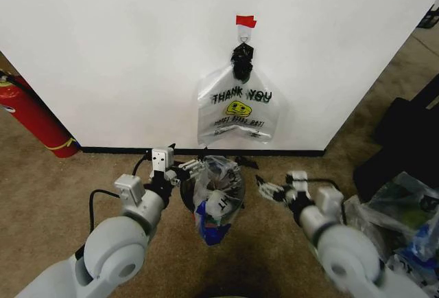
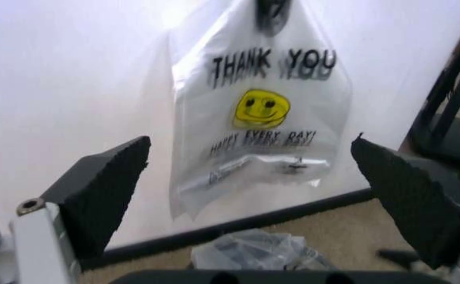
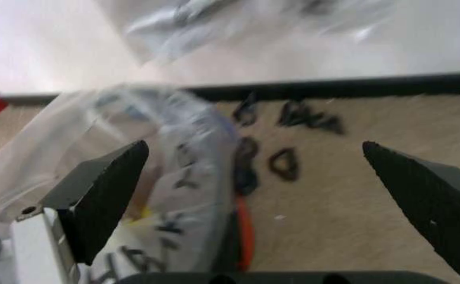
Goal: Pick up the garbage bag from the wall and place it over the trash bin.
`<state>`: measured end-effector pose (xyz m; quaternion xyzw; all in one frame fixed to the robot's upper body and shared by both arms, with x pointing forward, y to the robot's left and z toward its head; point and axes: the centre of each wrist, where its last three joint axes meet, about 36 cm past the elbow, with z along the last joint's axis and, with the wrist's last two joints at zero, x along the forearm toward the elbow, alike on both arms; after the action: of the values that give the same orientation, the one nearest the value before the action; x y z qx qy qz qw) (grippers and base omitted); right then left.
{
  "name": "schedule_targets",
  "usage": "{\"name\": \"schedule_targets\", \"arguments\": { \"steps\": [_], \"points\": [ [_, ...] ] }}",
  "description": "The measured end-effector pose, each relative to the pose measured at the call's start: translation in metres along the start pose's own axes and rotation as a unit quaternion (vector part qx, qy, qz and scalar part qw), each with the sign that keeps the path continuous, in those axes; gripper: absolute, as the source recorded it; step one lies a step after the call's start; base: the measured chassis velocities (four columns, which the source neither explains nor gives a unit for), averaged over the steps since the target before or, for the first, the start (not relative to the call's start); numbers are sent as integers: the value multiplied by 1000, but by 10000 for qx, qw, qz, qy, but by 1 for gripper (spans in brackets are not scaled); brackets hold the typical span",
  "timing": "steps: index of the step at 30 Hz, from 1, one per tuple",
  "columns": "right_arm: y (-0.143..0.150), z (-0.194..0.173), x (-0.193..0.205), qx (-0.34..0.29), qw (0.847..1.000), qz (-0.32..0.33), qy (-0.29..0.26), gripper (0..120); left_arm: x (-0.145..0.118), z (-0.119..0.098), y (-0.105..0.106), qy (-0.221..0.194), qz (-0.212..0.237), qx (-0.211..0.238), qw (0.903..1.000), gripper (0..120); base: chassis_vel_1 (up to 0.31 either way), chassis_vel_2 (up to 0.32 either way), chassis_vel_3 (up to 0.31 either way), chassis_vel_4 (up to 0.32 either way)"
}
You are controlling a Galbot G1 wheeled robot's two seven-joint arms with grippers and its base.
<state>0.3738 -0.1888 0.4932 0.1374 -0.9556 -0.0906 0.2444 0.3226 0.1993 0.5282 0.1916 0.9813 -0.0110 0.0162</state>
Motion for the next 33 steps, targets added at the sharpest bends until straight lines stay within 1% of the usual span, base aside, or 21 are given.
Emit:
{"name": "schedule_targets", "arguments": {
  "steps": [3,4,5,8,9,11,12,16,20,22,25,26,28,30,31,33],
  "points": [
    [21,-2,-19,-8,9997,-83,250,100,5,9,-6,-72,64,-68,9999,100,0,0,0,0],
    [31,-4,-26,-44,9992,50,383,100,7,13,-8,-53,59,-45,10000,100,0,0,0,0],
    [31,-4,-26,-44,9992,50,383,100,7,13,-8,-53,59,-45,10000,100,0,0,0,0],
    [45,-7,-37,-100,9977,369,554,100,9,18,-10,-12,37,-7,10000,100,0,0,0,0],
    [53,-10,-43,-150,9956,581,719,100,10,19,-10,-2,29,4,10000,100,0,0,0,0],
    [56,-13,-45,-217,9942,658,822,100,10,19,-10,-1,27,7,10000,100,0,0,0,0],
    [61,-17,-51,-308,9920,726,990,100,10,19,-10,0,22,14,10000,100,0,0,0,0],
    [65,-20,-58,-356,9908,745,1074,100,9,19,-10,1,13,35,10000,100,0,0,0,0],
    [75,-32,-70,-629,9849,841,1375,100,10,18,-10,29,7,82,10000,100,0,0,0,0],
    [76,-32,-71,-650,9842,864,1404,100,10,18,-10,33,5,85,10000,100,0,0,0,0],
    [77,-34,-79,-804,9789,974,1606,99,11,19,-10,57,-7,111,9999,100,0,0,0,0],
    [77,-33,-83,-834,9774,1004,1664,97,11,19,-11,64,-11,127,9999,100,0,0,0,0],
    [77,-32,-84,-840,9771,1011,1674,96,11,20,-11,67,-11,132,9999,100,0,0,0,0],
    [76,-30,-90,-866,9751,1061,1746,93,11,21,-12,90,-7,162,9998,100,0,0,0,0],
    [76,-28,-92,-867,9742,1084,1779,91,12,21,-13,99,-10,175,9998,100,0,0,0,0],
    [74,-24,-98,-876,9723,1129,1852,83,12,22,-13,109,-26,191,9998,100,0,0,0,0]
  ]
}}
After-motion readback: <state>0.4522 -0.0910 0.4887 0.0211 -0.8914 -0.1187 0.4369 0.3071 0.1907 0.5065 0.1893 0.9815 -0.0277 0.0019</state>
